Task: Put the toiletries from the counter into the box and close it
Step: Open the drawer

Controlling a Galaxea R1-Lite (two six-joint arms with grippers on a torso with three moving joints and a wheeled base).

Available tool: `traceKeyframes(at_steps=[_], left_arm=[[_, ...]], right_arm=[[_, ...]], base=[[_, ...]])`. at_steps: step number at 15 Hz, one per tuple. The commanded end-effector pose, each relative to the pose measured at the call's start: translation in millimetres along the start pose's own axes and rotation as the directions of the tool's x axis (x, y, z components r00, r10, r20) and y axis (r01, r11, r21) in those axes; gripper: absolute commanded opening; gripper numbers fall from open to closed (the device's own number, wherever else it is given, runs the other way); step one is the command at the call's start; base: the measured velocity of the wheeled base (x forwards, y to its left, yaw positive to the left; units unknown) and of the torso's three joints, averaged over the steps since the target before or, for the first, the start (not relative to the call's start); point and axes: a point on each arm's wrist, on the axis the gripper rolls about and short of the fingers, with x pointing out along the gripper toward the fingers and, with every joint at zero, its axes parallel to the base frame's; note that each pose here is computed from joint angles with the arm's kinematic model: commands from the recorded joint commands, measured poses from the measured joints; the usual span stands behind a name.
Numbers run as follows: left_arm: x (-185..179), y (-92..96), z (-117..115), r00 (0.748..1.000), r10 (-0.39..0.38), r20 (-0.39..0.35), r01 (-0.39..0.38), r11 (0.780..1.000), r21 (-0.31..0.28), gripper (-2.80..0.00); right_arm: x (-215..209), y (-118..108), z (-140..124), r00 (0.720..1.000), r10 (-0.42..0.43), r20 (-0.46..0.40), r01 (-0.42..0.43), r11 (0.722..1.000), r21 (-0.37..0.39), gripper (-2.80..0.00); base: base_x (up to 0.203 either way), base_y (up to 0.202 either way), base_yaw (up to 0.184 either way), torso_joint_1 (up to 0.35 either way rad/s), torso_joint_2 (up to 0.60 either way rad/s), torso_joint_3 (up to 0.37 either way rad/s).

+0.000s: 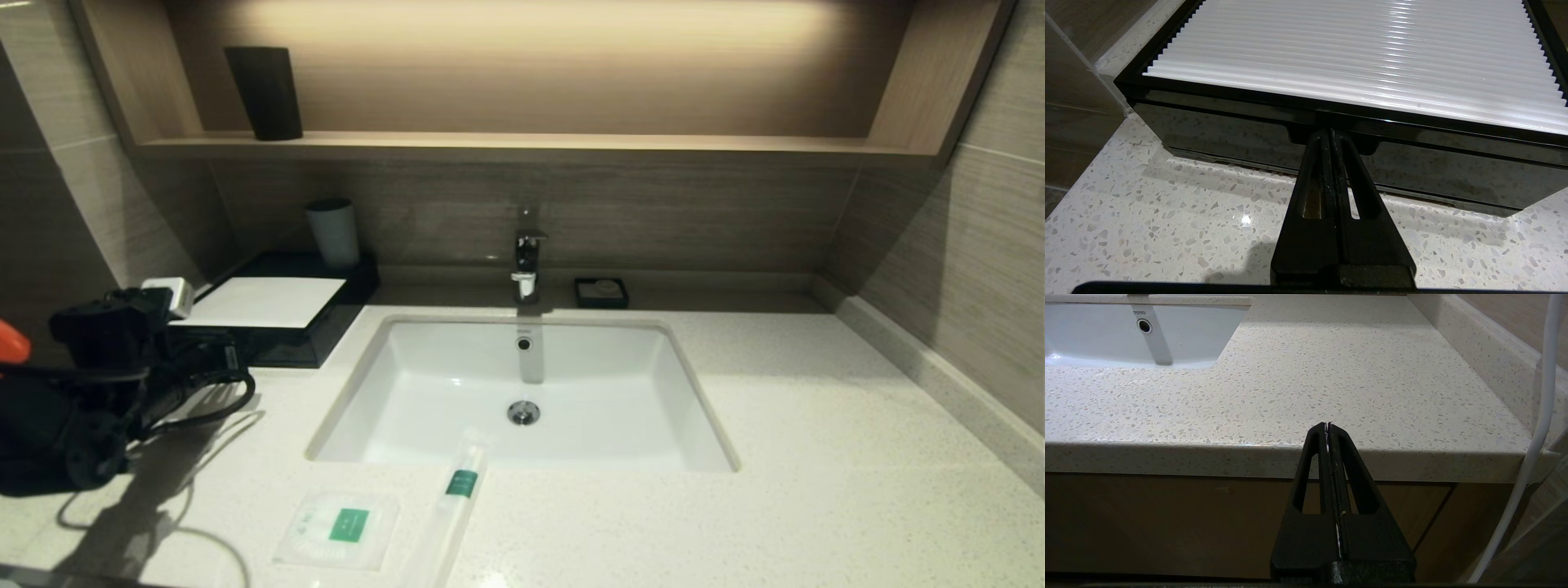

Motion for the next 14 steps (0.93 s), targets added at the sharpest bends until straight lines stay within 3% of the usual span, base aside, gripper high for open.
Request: traceKeyframes(at_steps=[1, 14], left_arm=[[0.4, -0.4, 0.9, 1.000, -0.002, 0.009, 0.002, 1.000, 0.001, -2.80], [7.0, -3.5, -2.7, 0.999, -0.010, 0.030, 0.010, 1.000, 0.000, -2.80]], right_arm=[[-0.1, 0.0, -0.2, 1.000, 0.000, 0.000, 0.000, 1.000, -0.001, -2.80], [-0.1, 0.0, 0.0, 1.000, 0.001, 0.002, -0.001, 1.000, 0.000, -2.80]], base=[[0.000, 0.000, 0.000, 0.000, 0.00, 0.000], [0.000, 0.000, 0.000, 0.000, 0.00, 0.000]])
